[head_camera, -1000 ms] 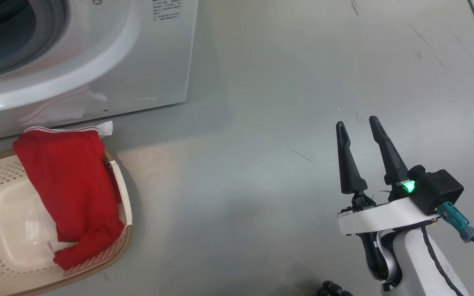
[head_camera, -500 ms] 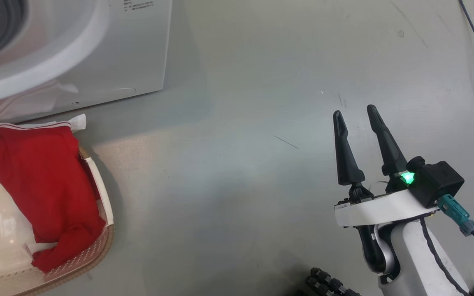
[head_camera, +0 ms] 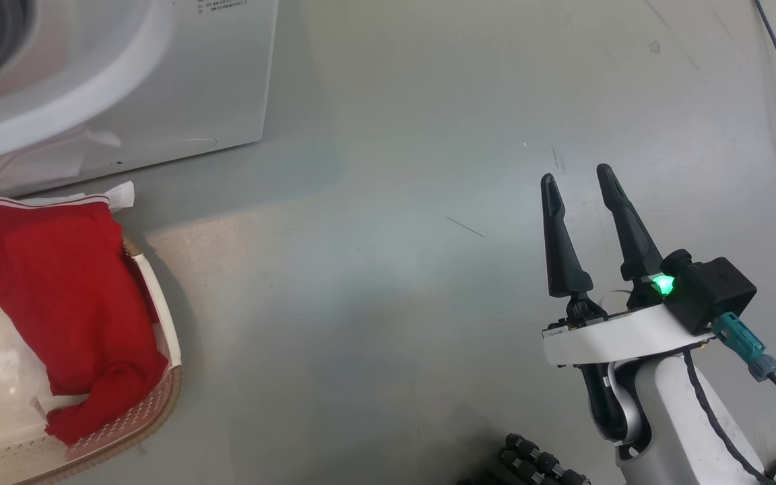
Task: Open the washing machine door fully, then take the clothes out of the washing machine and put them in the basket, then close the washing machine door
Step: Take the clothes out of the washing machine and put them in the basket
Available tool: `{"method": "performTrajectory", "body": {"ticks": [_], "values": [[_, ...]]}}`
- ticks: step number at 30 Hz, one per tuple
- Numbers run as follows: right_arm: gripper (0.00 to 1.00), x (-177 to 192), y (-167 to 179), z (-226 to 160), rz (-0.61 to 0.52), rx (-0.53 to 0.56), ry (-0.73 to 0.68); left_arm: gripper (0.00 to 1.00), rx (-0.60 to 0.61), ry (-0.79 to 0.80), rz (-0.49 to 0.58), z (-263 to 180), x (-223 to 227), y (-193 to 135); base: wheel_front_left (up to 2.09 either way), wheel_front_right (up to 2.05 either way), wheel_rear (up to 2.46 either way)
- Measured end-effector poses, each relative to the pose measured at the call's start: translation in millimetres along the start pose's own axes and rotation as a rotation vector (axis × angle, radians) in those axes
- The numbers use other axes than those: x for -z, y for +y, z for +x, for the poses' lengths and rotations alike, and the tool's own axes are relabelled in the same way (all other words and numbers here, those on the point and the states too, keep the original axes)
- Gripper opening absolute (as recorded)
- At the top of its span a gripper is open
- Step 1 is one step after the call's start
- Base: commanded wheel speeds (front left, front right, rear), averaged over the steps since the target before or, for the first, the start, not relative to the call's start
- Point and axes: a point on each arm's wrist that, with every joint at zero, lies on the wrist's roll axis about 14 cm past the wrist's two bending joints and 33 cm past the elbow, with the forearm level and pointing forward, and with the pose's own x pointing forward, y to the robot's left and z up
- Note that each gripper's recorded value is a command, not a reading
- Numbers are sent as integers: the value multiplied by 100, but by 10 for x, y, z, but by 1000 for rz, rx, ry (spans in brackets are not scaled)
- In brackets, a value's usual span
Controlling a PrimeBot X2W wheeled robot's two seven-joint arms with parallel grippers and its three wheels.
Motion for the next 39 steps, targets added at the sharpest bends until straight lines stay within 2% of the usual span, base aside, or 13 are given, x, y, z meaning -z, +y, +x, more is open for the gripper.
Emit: {"method": "performTrajectory", "body": {"ticks": [1,2,3,4,5,13,18,28,39], "values": [[100,-4,1,7,-1,-1,-1,100,0,1,3,6,-2,-4,0,0,0],[100,-2,1,9,-1,-1,-1,71,1,-1,2,13,-13,-8,0,0,0],[100,2,0,10,-1,0,0,35,1,-2,1,19,-24,-11,0,0,0],[100,4,-2,11,-1,1,1,35,1,-2,0,24,-33,-14,0,0,0],[100,7,-2,11,-1,1,1,0,1,-2,0,28,-36,-15,0,0,0],[100,-6,21,26,1,-7,-3,0,26,-51,8,-6,-111,-77,0,0,0],[100,-47,0,44,-1,2,-18,0,91,-126,22,-93,-235,-289,0,0,0],[100,-70,135,92,-6,-42,-31,0,211,-362,-31,-433,-627,-561,0,0,0],[100,-104,352,157,-11,-109,-52,0,253,-531,-39,-895,-566,-522,0,0,0]]}}
